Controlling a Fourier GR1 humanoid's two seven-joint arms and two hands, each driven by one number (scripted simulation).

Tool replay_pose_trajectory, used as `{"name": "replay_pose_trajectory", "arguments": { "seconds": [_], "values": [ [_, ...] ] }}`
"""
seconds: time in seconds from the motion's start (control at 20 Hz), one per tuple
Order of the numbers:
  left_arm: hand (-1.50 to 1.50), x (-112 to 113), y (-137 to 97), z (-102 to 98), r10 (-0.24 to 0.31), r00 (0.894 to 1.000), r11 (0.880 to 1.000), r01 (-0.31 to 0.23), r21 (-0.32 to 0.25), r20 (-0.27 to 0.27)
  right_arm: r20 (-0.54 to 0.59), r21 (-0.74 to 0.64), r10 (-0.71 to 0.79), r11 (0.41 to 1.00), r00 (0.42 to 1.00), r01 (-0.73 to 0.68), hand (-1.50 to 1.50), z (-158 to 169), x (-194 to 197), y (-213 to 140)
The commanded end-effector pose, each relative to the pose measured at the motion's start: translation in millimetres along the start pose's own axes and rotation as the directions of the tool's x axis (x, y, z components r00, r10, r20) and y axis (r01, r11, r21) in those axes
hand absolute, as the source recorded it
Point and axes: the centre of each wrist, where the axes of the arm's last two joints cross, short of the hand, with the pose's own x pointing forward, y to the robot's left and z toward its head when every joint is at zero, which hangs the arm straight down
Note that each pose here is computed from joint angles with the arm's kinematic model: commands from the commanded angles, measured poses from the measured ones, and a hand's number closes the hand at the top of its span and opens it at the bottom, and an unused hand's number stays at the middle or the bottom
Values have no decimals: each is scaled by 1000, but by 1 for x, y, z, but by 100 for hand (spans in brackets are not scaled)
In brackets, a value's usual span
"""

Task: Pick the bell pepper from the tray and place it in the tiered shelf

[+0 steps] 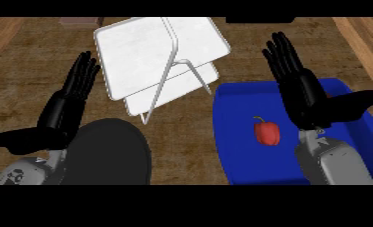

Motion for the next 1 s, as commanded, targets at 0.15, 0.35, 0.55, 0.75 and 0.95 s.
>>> {"name": "replay_pose_trajectory", "arguments": {
  "seconds": [0.15, 0.35, 0.55, 0.75, 0.95],
  "values": [
    [0, -50, 36, 41, 28, 917, 984, 45, 174, -398, 138, -233, 460, 876, 877, -423, 150, 22, 46, -76],
    [0, -78, 42, 77, 125, 802, 965, 40, 261, -585, -274, -368, 719, 536, 639, -760, 150, 60, 28, -164],
    [0, -84, 53, 69, 147, 772, 974, -6, 225, -618, -255, -438, 628, 603, 735, -667, -150, 120, 13, -167],
    [0, -78, 37, 42, 120, 764, 983, -2, 183, -634, -171, -303, 690, 643, 704, -704, -150, 137, 36, -179],
    [0, -79, 38, 62, 137, 747, 981, -10, 195, -650, -189, -127, 694, 684, 695, -718, -150, 152, 60, -149]
  ]
}}
